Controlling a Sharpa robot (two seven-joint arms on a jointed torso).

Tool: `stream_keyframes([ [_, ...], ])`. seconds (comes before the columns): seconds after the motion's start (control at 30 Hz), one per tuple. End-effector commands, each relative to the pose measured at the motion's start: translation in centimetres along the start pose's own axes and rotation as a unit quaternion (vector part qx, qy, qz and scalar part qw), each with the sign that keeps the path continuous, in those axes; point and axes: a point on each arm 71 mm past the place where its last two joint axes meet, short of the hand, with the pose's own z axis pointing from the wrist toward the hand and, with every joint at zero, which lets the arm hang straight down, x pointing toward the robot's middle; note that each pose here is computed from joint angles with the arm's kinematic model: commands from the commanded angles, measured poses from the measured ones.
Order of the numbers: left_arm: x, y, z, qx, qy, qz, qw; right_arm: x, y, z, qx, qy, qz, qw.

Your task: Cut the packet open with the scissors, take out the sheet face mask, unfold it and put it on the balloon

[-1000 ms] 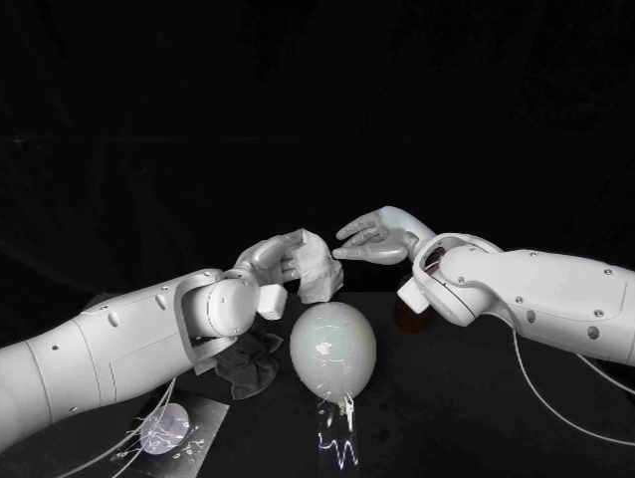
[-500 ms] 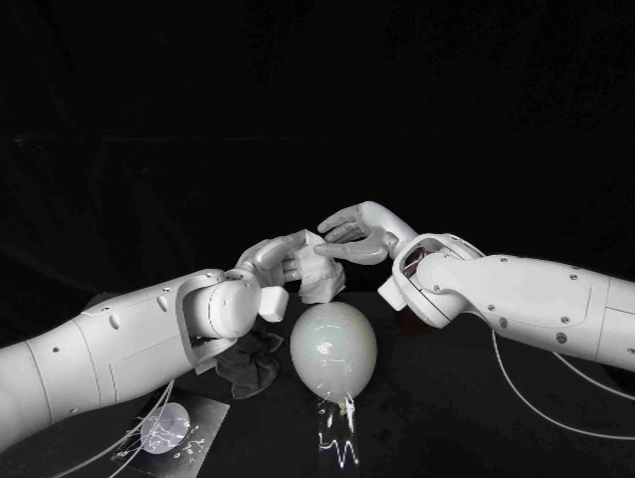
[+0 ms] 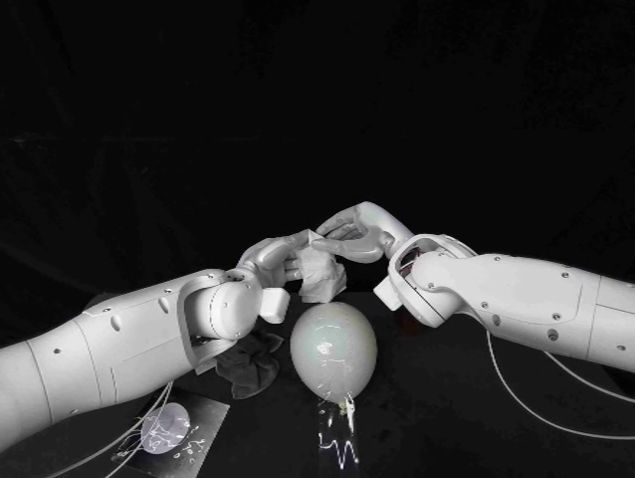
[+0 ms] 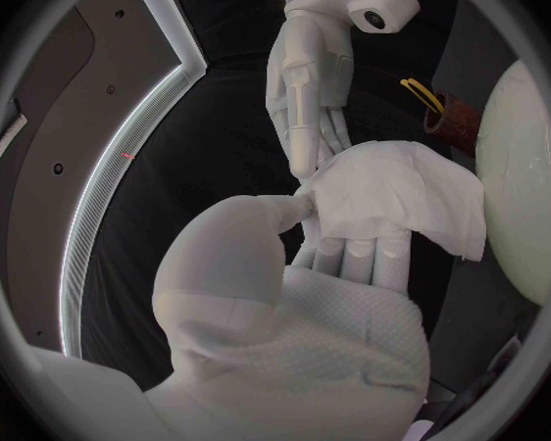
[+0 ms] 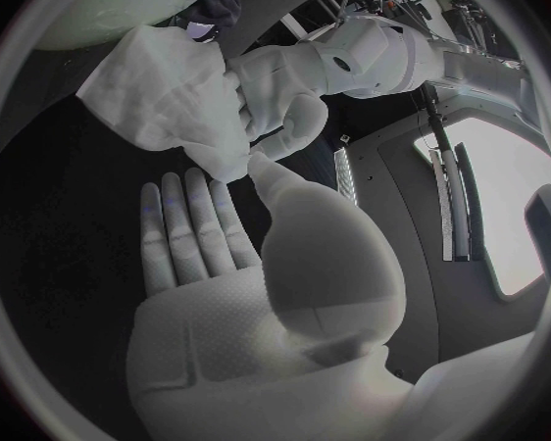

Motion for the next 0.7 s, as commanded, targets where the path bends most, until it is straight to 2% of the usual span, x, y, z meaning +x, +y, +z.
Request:
stream_keyframes([
  [0.03, 0.51, -0.31, 0.03, 0.015, 0.019, 0.009, 1.0, 0.23, 0.04, 0.01, 0.004, 0.009, 0.013, 1.0],
  [0.7, 0.84, -0.34, 0.02, 0.02, 0.032, 0.013, 0.999, -0.01, 0.15, -0.1, -0.007, -0.011, 0.002, 1.0],
])
